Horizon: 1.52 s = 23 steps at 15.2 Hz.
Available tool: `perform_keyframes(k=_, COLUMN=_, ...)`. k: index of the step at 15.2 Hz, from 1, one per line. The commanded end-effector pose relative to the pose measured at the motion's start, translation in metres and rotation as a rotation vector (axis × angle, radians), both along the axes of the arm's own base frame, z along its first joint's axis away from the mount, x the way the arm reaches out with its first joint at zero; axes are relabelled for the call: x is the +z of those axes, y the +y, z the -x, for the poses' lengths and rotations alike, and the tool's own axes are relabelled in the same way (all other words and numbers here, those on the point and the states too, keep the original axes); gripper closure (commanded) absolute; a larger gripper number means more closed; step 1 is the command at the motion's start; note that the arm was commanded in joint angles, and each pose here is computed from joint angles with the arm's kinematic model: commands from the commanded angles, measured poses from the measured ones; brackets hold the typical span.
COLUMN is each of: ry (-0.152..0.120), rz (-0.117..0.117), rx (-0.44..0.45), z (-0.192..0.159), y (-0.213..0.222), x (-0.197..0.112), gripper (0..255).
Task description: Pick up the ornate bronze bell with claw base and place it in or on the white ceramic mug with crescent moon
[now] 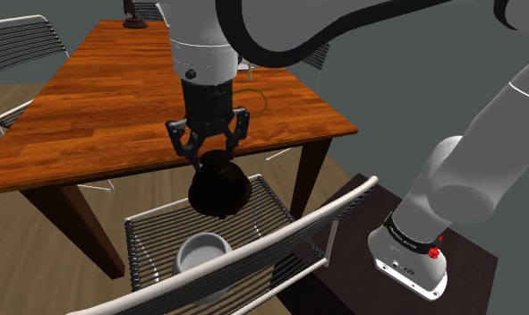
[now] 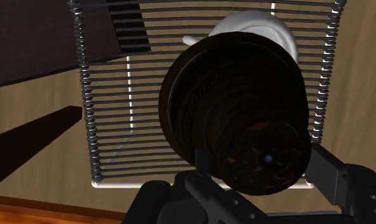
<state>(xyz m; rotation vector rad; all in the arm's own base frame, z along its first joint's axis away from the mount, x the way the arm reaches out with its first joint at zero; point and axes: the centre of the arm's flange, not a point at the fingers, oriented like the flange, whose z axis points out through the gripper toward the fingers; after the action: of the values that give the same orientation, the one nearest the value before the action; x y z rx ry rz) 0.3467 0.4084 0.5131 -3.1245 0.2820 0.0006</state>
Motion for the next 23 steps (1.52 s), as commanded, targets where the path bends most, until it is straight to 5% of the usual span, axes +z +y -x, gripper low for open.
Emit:
perform_keyframes(k=1, ry=0.000, rz=-0.001, rx=-0.002, z=0.015, y=0.021, x=0.008, gripper=255)
perform_keyframes(k=4, ry=0.000, rz=-0.001, rx=-0.002, z=0.039, y=0.052, x=0.020, gripper=255)
perform_keyframes(k=23, ry=0.000, rz=-0.001, rx=-0.002, z=0.039, y=0.052, x=-0.080, gripper=255)
